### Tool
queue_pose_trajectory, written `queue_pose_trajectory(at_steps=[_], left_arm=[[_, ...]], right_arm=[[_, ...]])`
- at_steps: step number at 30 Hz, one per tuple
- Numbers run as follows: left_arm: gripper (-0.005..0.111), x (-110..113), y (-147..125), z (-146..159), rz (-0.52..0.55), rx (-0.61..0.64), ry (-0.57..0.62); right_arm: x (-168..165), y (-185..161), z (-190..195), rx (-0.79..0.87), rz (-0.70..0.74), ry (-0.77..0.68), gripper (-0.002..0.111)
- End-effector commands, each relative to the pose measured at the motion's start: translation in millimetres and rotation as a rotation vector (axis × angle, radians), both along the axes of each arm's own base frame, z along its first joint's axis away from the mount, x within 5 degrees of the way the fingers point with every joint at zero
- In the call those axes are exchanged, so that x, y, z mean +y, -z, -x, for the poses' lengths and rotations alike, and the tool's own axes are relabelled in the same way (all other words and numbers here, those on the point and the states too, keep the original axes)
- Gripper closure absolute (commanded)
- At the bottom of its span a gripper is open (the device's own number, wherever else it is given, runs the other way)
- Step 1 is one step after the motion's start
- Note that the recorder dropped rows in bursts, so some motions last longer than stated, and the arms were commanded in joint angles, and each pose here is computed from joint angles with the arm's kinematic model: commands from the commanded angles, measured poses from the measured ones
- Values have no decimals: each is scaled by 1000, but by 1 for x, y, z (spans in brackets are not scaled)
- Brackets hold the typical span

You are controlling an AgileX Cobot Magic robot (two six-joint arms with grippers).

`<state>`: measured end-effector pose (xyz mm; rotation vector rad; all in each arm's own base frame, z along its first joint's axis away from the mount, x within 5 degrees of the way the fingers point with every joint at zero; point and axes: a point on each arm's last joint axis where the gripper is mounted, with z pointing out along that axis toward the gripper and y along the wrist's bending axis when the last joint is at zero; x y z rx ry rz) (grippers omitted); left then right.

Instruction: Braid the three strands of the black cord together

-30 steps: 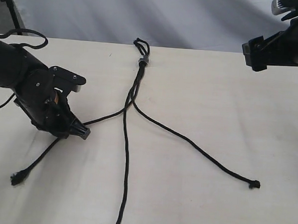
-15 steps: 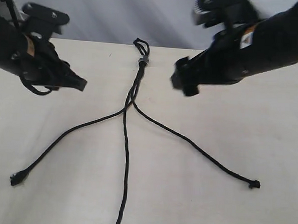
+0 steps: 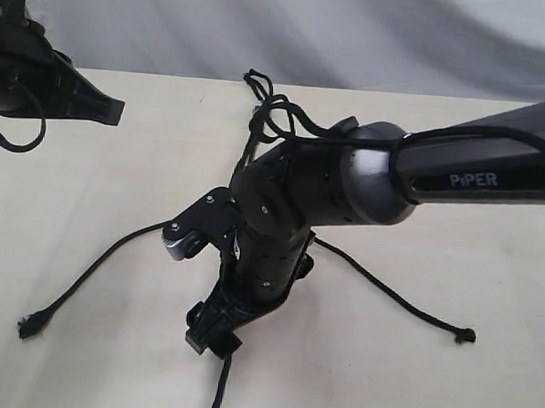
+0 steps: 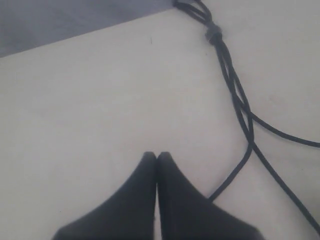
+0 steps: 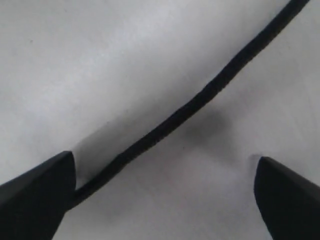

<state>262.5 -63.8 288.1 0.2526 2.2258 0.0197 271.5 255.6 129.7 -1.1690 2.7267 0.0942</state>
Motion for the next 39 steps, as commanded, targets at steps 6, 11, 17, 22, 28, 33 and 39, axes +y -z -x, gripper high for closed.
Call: queue_pose_trajectory(at_steps=[6, 11, 17, 22, 28, 33, 39], left_arm=[[106, 1, -1, 2, 5, -7, -4], [106, 1, -1, 2, 5, -7, -4], [106, 1, -1, 2, 3, -3, -5], [106, 1, -1, 2, 2, 0, -7], [106, 2, 0, 3, -2, 4, -7], [106, 2, 0, 3, -2, 4, -7], [106, 2, 0, 3, -2, 4, -7]], right_arm=[[2, 4, 0, 8, 11, 3, 93], [1, -6, -3, -30, 38, -33, 109], [-10, -56, -34, -236, 118, -88, 109], [-51, -52, -78, -335, 231, -69, 109], [-91, -6, -105, -233, 284, 35, 109], [-97, 20, -103, -146, 314, 79, 109], [-60, 26, -58, 192, 223, 42, 109]])
